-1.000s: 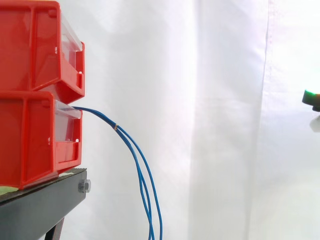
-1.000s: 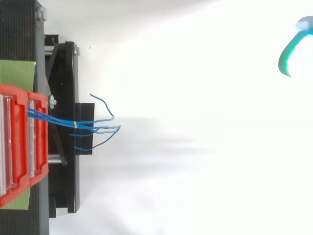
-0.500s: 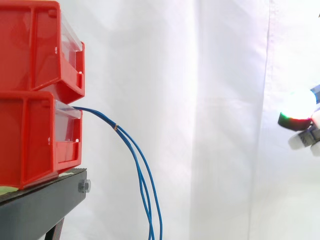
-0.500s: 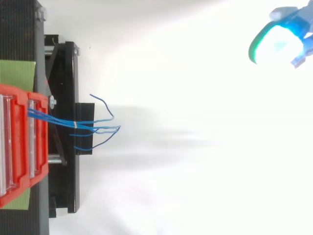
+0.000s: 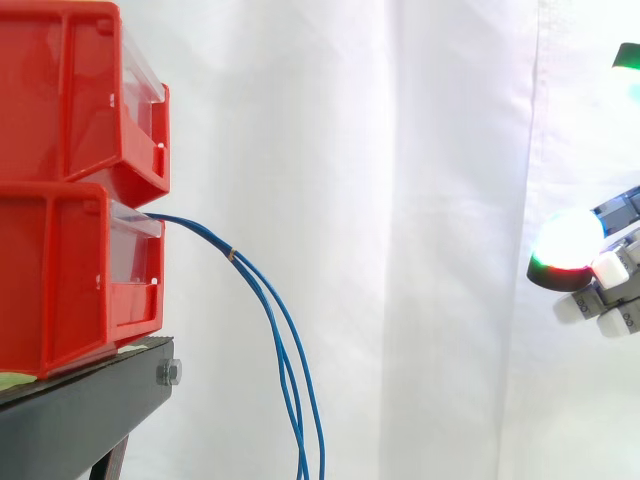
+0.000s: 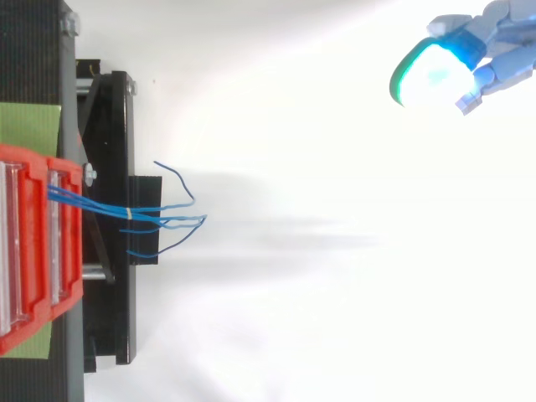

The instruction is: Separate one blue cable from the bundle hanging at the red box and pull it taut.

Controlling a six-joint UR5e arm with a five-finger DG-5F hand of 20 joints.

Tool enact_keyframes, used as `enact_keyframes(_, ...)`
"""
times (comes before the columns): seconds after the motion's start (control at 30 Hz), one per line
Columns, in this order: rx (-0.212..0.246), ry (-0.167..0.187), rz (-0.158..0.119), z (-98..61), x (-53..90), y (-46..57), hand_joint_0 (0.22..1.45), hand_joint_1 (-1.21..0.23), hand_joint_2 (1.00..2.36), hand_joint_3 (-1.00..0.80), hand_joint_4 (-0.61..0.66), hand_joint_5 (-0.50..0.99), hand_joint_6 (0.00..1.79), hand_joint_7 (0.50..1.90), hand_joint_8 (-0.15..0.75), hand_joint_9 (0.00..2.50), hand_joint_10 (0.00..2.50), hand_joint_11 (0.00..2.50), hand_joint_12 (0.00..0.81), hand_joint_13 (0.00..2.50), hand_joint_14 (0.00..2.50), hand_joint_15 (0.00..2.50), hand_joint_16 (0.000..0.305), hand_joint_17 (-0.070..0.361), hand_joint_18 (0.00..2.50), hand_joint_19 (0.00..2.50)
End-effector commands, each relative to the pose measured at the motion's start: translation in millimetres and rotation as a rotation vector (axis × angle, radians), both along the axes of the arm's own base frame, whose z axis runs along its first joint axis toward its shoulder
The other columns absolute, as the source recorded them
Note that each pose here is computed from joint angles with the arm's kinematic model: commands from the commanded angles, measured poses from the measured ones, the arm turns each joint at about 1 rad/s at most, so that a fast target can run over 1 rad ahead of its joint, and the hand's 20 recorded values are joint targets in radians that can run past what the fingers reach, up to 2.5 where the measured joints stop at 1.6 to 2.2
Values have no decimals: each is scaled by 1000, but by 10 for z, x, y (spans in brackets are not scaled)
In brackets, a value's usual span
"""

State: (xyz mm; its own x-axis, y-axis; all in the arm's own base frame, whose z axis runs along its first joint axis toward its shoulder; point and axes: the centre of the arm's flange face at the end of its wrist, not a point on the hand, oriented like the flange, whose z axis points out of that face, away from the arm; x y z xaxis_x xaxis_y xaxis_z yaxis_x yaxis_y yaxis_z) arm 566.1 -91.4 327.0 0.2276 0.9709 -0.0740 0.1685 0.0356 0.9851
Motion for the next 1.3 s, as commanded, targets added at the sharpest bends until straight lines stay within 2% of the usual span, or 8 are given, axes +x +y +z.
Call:
enact_keyframes(0.0,-18,2,-10,-7,7,18,487,-377,1000,-500,253,-244,503,853,296,320,7,272,335,85,0,39,44,100,0,149)
enact_keyframes(0.17,-30,21,-13,-136,58,57,487,-380,1000,-500,254,-244,503,853,296,321,8,285,336,88,0,39,44,100,0,149)
enact_keyframes(0.27,-31,9,-12,-142,81,69,488,-381,1000,-500,254,-244,503,857,297,323,8,277,336,93,0,41,44,100,3,159)
enact_keyframes(0.4,-37,-17,-23,-119,112,77,488,-384,1000,-500,255,-244,503,858,297,324,8,286,336,95,0,42,44,99,7,147)
enact_keyframes(0.47,-57,-31,-53,-103,126,72,489,-385,1000,-500,256,-243,503,858,296,324,8,286,336,97,0,47,44,99,7,159)
enact_keyframes(0.57,-62,-24,-58,-166,152,92,489,-385,1000,-500,256,-243,503,858,296,324,8,282,336,98,1,43,44,99,10,159)
enact_keyframes(1.1,-64,-7,-55,-388,233,124,492,-406,1000,-500,263,-238,503,853,299,347,8,267,338,128,0,24,44,100,49,129)
enact_keyframes(1.27,-66,-23,-65,-376,256,118,493,-408,1000,-500,264,-238,503,852,299,348,7,264,338,128,0,32,44,100,47,133)
